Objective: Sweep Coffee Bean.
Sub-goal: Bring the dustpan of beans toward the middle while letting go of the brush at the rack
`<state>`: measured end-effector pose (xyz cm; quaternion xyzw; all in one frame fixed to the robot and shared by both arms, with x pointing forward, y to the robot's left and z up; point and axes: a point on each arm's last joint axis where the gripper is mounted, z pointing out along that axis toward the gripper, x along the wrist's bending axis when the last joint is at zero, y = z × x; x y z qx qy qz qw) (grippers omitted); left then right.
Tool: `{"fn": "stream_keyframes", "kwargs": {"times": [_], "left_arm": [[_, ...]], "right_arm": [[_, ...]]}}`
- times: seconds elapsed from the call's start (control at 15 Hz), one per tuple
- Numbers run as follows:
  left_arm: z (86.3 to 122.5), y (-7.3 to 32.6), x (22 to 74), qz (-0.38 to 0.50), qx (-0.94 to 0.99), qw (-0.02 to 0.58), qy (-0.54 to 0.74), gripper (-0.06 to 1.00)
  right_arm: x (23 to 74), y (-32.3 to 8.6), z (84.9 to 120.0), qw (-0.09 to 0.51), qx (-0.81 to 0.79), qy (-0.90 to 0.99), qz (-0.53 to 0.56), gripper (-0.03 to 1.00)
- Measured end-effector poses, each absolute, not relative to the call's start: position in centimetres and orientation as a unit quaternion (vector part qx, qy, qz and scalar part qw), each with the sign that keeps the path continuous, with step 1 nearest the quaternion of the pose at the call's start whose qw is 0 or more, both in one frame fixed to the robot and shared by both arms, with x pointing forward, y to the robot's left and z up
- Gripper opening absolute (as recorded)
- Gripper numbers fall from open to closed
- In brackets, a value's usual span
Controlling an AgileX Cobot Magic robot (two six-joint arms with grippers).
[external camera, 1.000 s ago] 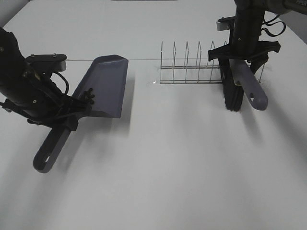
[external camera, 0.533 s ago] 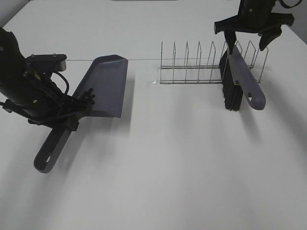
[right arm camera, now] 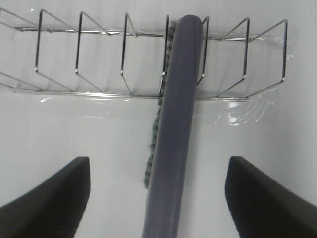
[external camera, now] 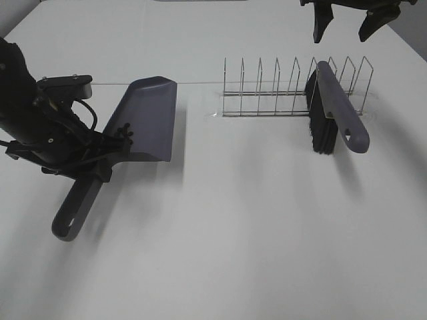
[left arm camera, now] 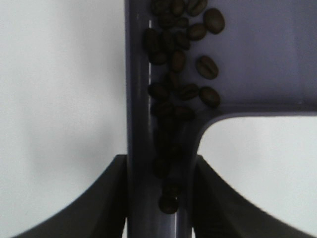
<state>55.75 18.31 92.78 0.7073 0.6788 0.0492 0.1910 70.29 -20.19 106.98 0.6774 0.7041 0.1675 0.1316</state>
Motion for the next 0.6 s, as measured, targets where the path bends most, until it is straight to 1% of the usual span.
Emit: {"fn": "stream_keyframes", "kwargs": {"times": [0.2, 0.33, 0.4, 0.47, 0.6], "left_arm": [[92.8, 18.1, 55.6, 0.047, 0.710, 0.190, 0.676, 0.36], [92.4, 16.8, 55.3, 0.046, 0.722, 0.192, 0.664, 0.36], [91.7, 16.2, 55.3, 0.044, 0.728, 0.190, 0.658, 0.36], [89.9, 15.6, 55.3, 0.036, 0.729, 0.176, 0.660, 0.36], [88.4, 15.5, 55.4, 0.031, 0.723, 0.165, 0.671, 0.36]], "right_arm": [[68.0, -20.6, 107.6, 0.117, 0.676, 0.711, 0.154, 0.72], [65.5, -21.0, 107.5, 0.098, 0.671, 0.723, 0.135, 0.72], [63.8, -21.3, 107.5, 0.088, 0.670, 0.727, 0.125, 0.72], [60.3, -21.9, 107.6, 0.068, 0.668, 0.732, 0.111, 0.72], [56.8, -22.6, 107.7, 0.059, 0.668, 0.735, 0.098, 0.72]]}}
